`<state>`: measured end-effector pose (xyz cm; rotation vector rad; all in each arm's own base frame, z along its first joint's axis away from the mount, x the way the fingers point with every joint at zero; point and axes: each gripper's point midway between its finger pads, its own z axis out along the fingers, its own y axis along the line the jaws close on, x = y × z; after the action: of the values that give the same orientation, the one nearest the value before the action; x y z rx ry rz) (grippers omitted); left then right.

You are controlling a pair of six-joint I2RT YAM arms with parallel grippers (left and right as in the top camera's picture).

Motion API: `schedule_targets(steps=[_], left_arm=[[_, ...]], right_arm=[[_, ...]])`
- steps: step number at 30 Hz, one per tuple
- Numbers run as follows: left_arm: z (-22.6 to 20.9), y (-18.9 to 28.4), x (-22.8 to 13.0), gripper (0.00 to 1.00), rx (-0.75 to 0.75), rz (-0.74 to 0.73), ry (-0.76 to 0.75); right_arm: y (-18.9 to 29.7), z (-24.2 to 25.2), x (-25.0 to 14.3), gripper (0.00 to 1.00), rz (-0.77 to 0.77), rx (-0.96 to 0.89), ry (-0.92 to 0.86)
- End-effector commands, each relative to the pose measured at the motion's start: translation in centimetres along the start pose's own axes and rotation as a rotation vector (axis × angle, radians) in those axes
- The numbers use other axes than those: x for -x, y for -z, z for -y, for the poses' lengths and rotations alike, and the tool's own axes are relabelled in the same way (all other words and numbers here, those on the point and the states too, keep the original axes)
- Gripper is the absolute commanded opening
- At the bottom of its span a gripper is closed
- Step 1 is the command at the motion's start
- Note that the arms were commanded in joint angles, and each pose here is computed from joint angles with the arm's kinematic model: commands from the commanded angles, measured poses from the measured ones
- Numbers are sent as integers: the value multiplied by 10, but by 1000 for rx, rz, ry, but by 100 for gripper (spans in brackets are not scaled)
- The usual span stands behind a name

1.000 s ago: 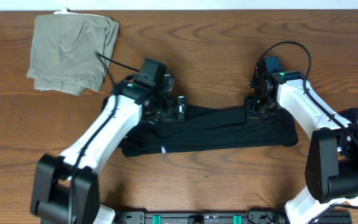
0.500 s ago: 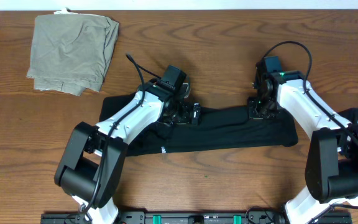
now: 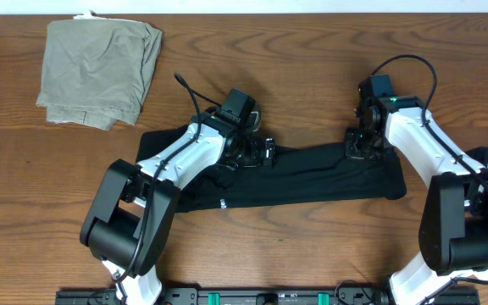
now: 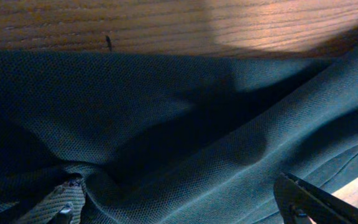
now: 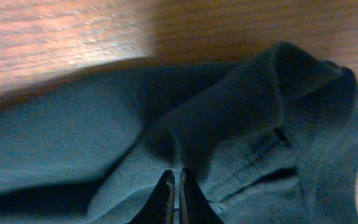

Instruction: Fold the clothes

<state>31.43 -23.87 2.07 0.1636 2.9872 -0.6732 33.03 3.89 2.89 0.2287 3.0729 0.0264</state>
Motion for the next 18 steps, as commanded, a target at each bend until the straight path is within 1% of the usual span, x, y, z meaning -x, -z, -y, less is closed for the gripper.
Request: schedule_targets(steps=[1,5,8,11,12,13,15,18], left_arm=[[-10,-18,-6,98,18,-38,12],[-10,-20,-4,99,14,-31,10],[-10,-20,-4,99,14,-31,10],[-10,-20,-4,99,14,-30,11],[-9,-20,-4,97,14,-31,14],[-9,-20,-4,94,14,-31,17],[-9,-20,-4,94,14,-32,17],[-10,-20,-4,94,15,-32,17]], right_arm=[[-2,-14,-3,4,-20,90,-13],[0,-32,-2,4,-25,186,-9],[0,-35,-1,4,-16,189,-1],[-1,-41,1,8,-13,217,6],[-3,-44,1,8,-18,226,8],[-5,-46,0,8,-24,234,8],[-11,-47,-2,6,-42,232,3],[-20,-43,-9,1,-84,211,-6]])
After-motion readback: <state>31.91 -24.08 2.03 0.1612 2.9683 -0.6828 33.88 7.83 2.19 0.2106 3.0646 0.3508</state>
